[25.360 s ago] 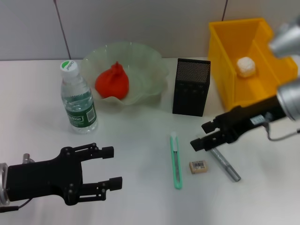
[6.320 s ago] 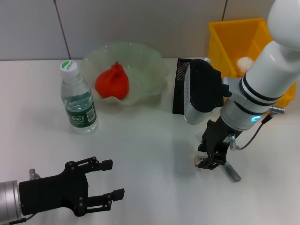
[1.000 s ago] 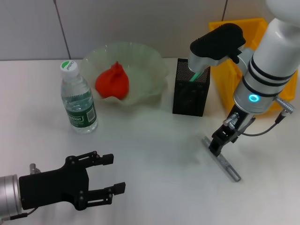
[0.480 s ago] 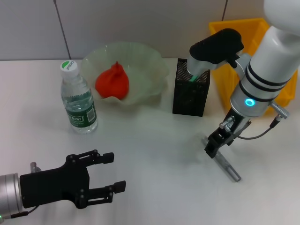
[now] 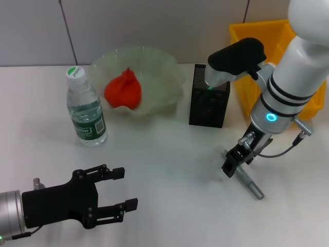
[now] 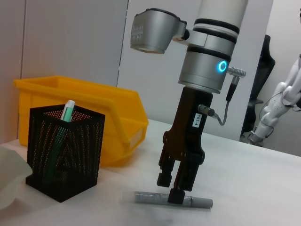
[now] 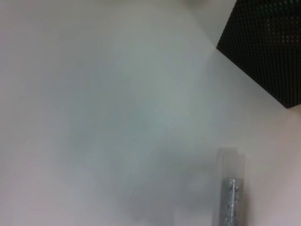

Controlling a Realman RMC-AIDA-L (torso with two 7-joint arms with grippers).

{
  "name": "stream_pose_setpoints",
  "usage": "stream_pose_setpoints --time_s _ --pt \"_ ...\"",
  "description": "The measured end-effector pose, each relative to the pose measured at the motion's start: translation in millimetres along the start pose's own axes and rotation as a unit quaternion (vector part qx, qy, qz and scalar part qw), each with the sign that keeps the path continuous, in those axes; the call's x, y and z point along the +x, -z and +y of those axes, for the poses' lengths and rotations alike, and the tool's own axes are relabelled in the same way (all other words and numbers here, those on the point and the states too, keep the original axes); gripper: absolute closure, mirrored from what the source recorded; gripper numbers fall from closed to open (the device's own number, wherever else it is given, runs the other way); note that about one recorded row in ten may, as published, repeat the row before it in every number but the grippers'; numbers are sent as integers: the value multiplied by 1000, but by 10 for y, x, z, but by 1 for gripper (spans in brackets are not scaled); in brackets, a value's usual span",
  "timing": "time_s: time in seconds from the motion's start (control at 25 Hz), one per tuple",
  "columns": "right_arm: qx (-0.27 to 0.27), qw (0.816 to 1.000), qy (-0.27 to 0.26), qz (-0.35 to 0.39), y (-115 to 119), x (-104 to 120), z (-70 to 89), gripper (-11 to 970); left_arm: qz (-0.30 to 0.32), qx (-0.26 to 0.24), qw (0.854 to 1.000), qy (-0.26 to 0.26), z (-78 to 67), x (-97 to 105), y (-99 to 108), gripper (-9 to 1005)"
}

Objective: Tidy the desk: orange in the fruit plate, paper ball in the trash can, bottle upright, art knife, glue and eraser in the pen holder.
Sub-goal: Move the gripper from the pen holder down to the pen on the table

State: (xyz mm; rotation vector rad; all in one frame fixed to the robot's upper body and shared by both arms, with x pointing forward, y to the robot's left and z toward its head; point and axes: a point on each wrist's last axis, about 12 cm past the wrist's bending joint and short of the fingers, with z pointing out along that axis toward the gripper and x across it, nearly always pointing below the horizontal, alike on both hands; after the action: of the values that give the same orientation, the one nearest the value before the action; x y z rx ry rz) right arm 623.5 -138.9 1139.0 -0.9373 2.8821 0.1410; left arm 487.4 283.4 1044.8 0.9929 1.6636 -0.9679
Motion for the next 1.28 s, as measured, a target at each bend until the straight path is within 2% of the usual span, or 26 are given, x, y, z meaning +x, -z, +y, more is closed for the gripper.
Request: stream_pose_setpoints --time_s 1.28 --pt "7 1000 2 5 -78 9 -16 405 1 3 1000 -6 13 -22 -14 209"
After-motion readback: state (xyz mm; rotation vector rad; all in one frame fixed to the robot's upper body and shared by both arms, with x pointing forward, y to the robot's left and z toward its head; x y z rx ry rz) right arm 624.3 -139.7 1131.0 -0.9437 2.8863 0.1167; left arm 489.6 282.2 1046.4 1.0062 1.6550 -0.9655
